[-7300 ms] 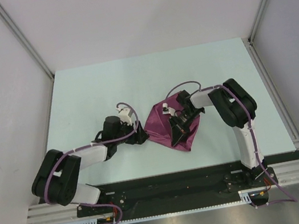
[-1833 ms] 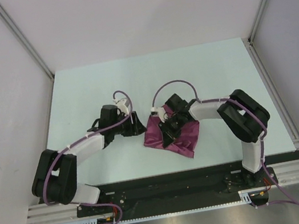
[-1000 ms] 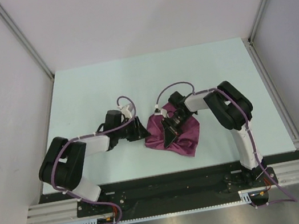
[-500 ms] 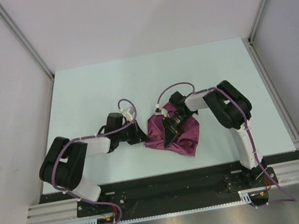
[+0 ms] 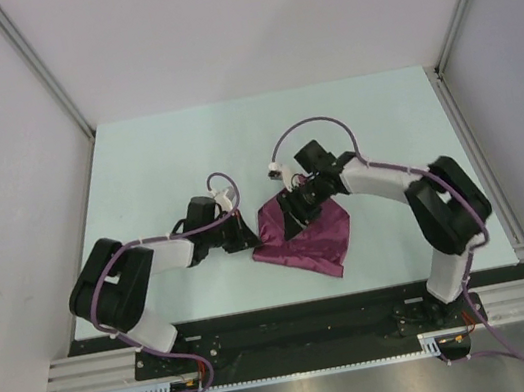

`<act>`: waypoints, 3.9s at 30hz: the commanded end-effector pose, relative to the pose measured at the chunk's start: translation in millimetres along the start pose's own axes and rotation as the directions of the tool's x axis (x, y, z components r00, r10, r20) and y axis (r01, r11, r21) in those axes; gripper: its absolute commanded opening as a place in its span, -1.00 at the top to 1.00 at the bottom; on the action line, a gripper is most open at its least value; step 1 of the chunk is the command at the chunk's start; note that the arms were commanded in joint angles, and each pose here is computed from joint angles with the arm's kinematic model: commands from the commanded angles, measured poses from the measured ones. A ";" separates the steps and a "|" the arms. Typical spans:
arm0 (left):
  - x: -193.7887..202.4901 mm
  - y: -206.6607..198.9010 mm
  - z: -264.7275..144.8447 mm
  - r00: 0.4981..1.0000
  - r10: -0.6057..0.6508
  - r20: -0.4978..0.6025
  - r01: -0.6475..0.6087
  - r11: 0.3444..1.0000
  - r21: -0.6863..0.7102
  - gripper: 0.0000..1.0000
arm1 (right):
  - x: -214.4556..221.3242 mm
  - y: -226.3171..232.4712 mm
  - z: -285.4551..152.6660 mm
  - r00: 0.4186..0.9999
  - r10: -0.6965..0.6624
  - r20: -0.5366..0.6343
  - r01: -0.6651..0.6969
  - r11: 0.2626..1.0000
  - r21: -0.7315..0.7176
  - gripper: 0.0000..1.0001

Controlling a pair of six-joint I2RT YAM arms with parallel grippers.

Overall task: Fold the napkin, place the utensils inside, and roll it up
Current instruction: Roll the napkin at the center of the board.

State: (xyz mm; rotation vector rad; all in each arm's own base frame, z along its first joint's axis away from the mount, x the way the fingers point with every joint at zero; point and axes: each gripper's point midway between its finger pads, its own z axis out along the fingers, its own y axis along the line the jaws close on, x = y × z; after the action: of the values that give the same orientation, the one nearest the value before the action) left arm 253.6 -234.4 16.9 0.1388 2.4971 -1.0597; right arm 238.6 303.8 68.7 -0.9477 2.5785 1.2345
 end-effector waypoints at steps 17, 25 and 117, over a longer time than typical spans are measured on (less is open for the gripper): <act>10.6 7.6 5.1 0.998 -0.001 -0.061 -0.001 0.999 -0.033 1.00 | 14.5 7.1 33.5 0.859 -0.512 -0.020 0.429 0.696 0.576 -0.20; 8.3 7.6 5.2 0.998 -0.001 -0.061 -0.002 0.999 -0.037 1.00 | 29.2 19.5 46.0 0.870 -0.492 -0.030 0.446 0.760 0.473 -0.19; 32.3 -24.6 -22.2 0.956 0.244 0.161 -0.267 0.954 0.140 0.30 | 59.2 -3.3 62.9 0.909 0.257 -0.328 -0.369 0.862 -0.348 0.90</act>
State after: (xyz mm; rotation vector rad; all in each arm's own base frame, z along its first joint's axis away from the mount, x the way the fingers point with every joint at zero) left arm 208.7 -237.5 33.0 0.3885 2.1996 -1.1326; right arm 183.8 325.1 20.1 -0.8577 2.7561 1.9606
